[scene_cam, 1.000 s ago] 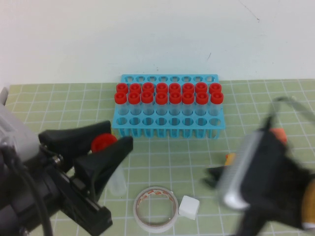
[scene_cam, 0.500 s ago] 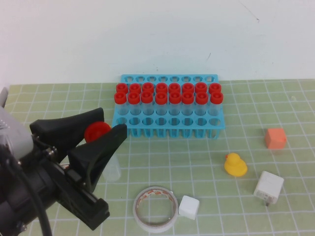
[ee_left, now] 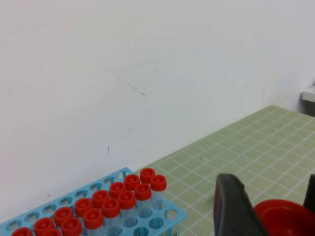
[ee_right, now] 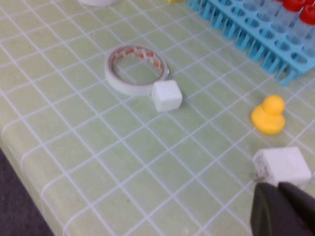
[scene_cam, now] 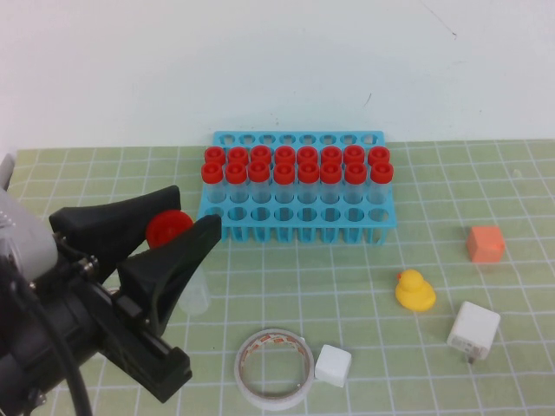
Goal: Place the test tubes
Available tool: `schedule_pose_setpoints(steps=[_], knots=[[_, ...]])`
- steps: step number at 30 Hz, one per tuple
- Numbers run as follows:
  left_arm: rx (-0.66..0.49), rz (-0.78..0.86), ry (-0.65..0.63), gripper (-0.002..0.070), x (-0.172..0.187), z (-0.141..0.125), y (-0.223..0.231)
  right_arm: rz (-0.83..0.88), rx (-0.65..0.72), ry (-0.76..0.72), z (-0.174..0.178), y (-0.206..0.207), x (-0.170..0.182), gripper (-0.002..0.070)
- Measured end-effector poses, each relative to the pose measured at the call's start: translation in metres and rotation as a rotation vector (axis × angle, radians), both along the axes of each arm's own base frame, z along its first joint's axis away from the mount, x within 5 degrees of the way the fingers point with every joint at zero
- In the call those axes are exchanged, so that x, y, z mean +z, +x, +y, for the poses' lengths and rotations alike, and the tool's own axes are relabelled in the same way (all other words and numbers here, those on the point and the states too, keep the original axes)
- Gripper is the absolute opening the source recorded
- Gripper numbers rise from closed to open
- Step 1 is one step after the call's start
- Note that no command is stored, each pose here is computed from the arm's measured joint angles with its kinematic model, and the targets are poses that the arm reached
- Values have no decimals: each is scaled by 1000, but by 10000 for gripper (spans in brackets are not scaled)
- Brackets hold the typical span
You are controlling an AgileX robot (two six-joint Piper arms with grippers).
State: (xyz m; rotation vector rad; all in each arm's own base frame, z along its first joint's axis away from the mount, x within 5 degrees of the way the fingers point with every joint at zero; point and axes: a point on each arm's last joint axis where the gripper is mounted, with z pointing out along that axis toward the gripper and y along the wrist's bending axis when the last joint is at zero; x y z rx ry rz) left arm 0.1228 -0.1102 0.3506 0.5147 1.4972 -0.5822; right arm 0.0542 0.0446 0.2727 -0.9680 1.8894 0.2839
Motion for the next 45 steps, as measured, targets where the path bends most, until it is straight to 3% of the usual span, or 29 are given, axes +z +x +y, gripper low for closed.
schedule_pose_setpoints(steps=[6, 19, 32, 39, 45], knots=[[4, -6, 0, 257, 0, 0, 0, 81, -17, -61, -4, -3, -14, -1], [28, -7, 30, 257, -5, -6, 9, 93, -17, -63, -4, -4, -15, -1], [198, -84, 123, 257, -27, -25, 51, 94, -18, -62, -4, -4, -15, -1], [193, -97, 207, 257, -35, -29, 56, 94, -18, -62, -4, -4, -15, -1], [126, -81, 147, 257, -31, -31, 57, 94, -18, -62, -4, -4, -15, -1]])
